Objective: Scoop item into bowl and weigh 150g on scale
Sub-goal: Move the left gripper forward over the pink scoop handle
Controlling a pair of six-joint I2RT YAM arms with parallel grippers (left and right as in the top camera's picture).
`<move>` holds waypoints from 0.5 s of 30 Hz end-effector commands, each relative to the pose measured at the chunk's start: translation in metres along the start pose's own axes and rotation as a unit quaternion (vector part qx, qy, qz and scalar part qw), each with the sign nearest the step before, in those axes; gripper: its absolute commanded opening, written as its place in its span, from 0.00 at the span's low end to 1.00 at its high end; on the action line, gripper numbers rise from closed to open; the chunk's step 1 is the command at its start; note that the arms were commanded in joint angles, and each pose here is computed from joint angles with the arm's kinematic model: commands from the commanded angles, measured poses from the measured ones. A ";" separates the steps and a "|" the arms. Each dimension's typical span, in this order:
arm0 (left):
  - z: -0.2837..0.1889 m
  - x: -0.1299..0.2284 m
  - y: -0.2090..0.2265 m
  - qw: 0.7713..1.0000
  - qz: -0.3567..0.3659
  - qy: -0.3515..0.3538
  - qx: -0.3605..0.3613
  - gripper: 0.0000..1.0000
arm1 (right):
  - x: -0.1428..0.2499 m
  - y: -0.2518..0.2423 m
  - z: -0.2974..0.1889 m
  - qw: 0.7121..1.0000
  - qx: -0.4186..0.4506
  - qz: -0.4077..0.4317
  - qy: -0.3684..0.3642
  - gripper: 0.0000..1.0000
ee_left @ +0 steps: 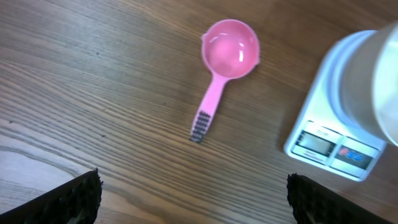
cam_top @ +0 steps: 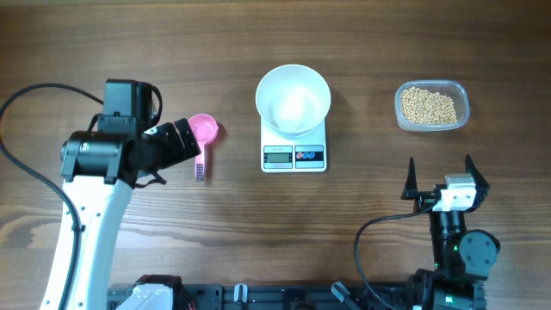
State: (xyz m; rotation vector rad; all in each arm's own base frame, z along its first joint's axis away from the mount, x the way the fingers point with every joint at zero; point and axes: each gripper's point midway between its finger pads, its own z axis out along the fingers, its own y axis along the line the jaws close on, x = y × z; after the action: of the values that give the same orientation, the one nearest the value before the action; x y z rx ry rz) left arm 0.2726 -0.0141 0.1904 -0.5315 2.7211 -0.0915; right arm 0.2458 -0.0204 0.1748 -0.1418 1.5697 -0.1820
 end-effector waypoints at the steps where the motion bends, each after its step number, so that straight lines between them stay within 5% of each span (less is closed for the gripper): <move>1: 0.024 0.010 0.009 0.999 -0.007 0.033 -0.034 1.00 | -0.003 0.001 0.000 1.000 -0.002 -0.001 -0.007 1.00; 15: 0.089 0.004 0.000 0.994 -0.015 0.106 -0.013 1.00 | -0.003 0.001 0.000 1.000 -0.002 -0.001 -0.007 1.00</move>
State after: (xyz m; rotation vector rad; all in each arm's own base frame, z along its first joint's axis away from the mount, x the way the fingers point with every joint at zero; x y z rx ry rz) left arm 0.2976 -0.0242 0.1138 -0.5602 2.9235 -0.1019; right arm 0.2458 -0.0204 0.1747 -0.1418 1.5701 -0.1819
